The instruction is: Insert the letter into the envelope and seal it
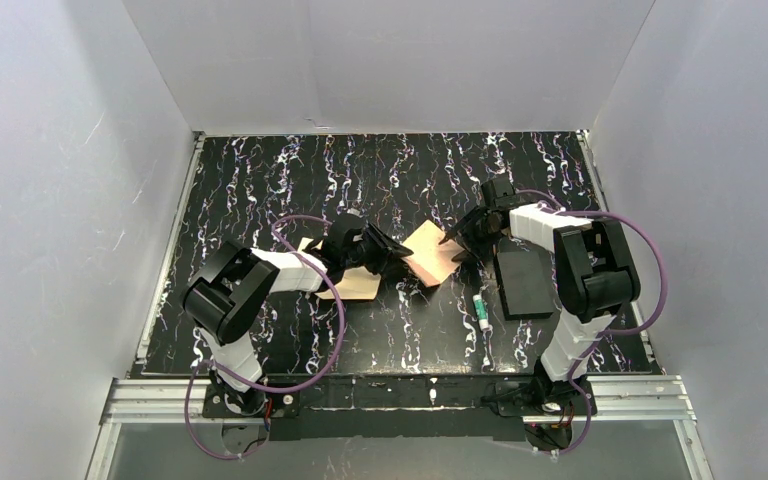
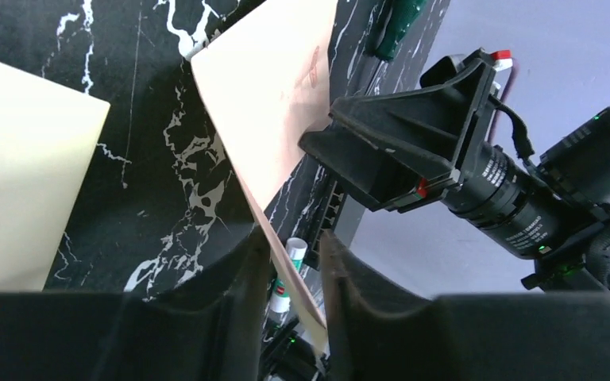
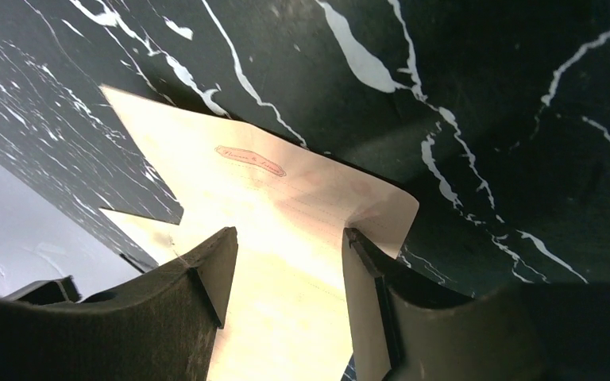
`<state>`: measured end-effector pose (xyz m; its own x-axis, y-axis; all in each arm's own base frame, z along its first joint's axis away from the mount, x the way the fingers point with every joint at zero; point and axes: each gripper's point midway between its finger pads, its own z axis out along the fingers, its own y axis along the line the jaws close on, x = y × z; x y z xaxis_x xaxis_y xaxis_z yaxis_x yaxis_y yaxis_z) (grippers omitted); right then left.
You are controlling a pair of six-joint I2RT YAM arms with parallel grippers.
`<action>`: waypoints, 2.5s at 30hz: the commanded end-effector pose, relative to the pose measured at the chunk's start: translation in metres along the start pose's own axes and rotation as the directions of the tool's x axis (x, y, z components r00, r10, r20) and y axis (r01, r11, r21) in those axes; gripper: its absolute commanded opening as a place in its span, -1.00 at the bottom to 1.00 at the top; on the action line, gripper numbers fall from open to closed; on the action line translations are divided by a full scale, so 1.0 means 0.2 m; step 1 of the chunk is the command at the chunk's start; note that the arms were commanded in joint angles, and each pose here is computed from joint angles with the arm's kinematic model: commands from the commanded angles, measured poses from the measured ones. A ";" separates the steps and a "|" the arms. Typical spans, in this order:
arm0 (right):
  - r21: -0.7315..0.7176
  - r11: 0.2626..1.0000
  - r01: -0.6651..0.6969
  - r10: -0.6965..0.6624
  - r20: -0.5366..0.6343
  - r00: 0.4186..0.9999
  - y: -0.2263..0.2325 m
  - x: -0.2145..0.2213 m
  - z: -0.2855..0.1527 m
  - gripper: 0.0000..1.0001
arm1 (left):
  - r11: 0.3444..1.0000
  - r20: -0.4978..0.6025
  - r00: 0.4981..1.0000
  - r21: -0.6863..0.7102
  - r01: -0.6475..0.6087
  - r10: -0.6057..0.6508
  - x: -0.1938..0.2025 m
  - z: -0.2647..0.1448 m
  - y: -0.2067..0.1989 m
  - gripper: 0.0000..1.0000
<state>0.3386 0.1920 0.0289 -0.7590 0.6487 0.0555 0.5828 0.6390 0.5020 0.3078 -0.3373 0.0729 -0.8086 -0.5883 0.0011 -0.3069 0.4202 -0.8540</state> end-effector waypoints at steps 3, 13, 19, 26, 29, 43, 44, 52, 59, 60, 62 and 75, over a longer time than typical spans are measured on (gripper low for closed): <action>0.180 0.982 0.057 -0.052 -0.034 0.998 -0.22 0.07 -0.04 0.22 | 0.987 -0.033 0.989 0.070 -0.144 0.147 0.02 -0.06 -0.10 -1.00; -0.237 0.729 0.642 -0.588 0.263 0.765 0.55 -0.05 -0.62 0.51 | 0.697 -0.167 0.685 0.013 -0.717 0.709 -0.02 -0.46 -0.43 -1.00; -0.445 0.283 0.850 -0.572 0.633 0.522 1.04 0.10 -1.18 0.77 | 0.432 -0.297 0.369 0.183 -0.883 0.881 0.02 -0.82 -0.66 -1.00; -0.424 -0.188 0.886 -0.589 0.770 0.244 1.18 0.45 -1.49 0.80 | 0.210 -0.260 0.125 0.330 -0.920 0.957 0.08 -1.08 -0.82 -1.00; -0.392 -0.273 0.879 -0.604 0.780 0.160 1.14 0.54 -1.49 0.80 | 0.129 -0.211 0.060 0.331 -0.935 0.976 0.08 -1.14 -0.83 -1.00; -0.501 -0.414 0.760 -0.688 0.719 0.100 1.02 0.90 -1.47 0.52 | -0.077 -0.085 -0.119 0.384 -0.920 0.989 0.09 -1.19 -0.86 -1.00; -0.507 -0.423 0.751 -0.688 0.719 0.098 1.03 0.92 -1.48 0.48 | -0.087 -0.079 -0.126 0.381 -0.920 0.989 0.09 -1.19 -0.87 -1.00; -0.516 -0.450 0.729 -0.698 0.712 0.073 1.03 0.99 -1.48 0.08 | -0.118 -0.044 -0.149 0.411 -0.904 0.988 0.12 -1.22 -0.87 -1.00; -0.526 -0.459 0.716 -0.715 0.697 0.054 0.98 1.03 -1.47 -0.24 | -0.141 0.006 -0.153 0.427 -0.893 0.988 0.16 -1.28 -0.92 -1.00; -0.524 -0.456 0.719 -0.718 0.694 0.051 0.97 1.03 -1.46 -0.22 | -0.142 0.010 -0.152 0.430 -0.892 0.988 0.17 -1.29 -0.92 -1.00; -0.523 -0.453 0.722 -0.721 0.691 0.049 0.96 1.03 -1.46 -0.28 | -0.140 0.015 -0.148 0.436 -0.889 0.989 0.18 -1.30 -0.92 -1.00; -0.379 -0.326 0.866 -0.446 0.869 0.212 1.26 0.91 -1.82 -0.97 | -0.061 0.208 -0.037 0.109 -0.992 0.977 -0.01 -1.37 -1.11 0.97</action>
<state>0.2277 0.3317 0.4081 -0.2920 -0.0436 -0.9554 -0.9550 0.0685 0.2887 0.2215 -0.2525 0.3625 -0.2192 0.4646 -0.8580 0.9545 0.2844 -0.0898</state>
